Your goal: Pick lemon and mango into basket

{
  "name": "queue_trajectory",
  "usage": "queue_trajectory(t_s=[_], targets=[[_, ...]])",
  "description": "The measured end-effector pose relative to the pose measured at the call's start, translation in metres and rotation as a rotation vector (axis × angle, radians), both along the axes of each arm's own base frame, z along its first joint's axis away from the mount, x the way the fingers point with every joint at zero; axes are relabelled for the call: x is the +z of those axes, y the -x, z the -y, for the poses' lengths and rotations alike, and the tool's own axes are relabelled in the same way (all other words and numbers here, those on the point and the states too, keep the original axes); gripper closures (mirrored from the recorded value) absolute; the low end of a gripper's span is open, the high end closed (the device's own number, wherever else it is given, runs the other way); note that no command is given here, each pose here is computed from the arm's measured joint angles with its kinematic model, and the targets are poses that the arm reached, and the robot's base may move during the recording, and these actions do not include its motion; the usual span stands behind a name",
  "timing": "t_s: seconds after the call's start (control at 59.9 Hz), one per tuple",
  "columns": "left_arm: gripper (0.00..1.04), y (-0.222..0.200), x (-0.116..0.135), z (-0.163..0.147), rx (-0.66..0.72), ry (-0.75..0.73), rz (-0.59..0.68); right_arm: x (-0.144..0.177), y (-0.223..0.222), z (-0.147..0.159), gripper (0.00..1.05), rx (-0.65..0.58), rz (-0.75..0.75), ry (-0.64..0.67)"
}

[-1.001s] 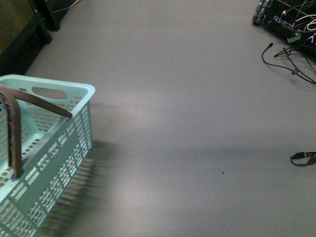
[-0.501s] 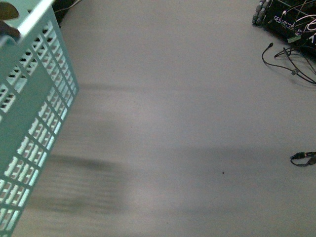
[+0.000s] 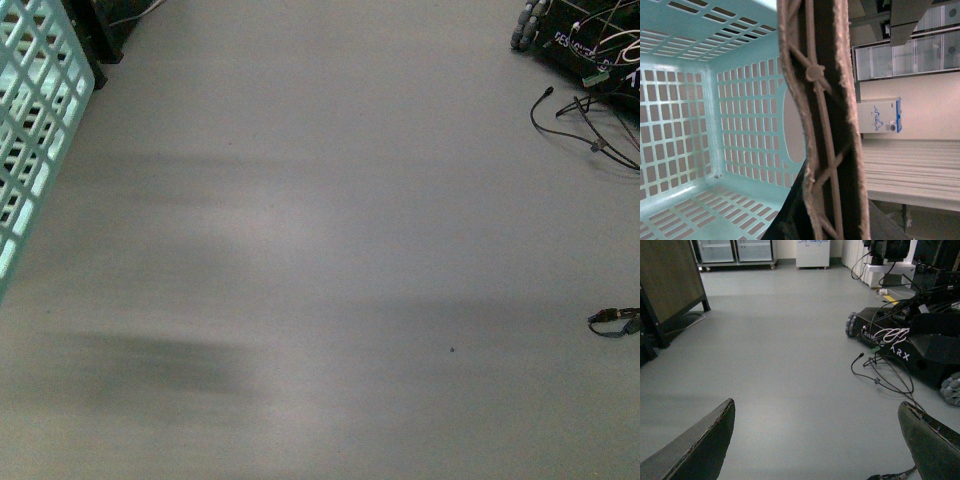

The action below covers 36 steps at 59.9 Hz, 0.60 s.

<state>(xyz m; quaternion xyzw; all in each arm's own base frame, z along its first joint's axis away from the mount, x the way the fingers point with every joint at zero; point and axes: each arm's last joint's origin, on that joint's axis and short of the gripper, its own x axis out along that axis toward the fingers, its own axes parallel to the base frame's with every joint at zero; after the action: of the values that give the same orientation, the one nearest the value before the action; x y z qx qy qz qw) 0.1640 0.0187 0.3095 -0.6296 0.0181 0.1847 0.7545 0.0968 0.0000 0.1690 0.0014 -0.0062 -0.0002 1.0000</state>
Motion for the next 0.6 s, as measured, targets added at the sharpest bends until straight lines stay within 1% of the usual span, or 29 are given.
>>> queue_trajectory(t_s=[0.601], targets=[[0.99, -0.0003, -0.0002, 0.0, -0.001, -0.003, -0.002, 0.0, 0.0, 0.0, 0.09, 0.0, 0.0, 0.0]])
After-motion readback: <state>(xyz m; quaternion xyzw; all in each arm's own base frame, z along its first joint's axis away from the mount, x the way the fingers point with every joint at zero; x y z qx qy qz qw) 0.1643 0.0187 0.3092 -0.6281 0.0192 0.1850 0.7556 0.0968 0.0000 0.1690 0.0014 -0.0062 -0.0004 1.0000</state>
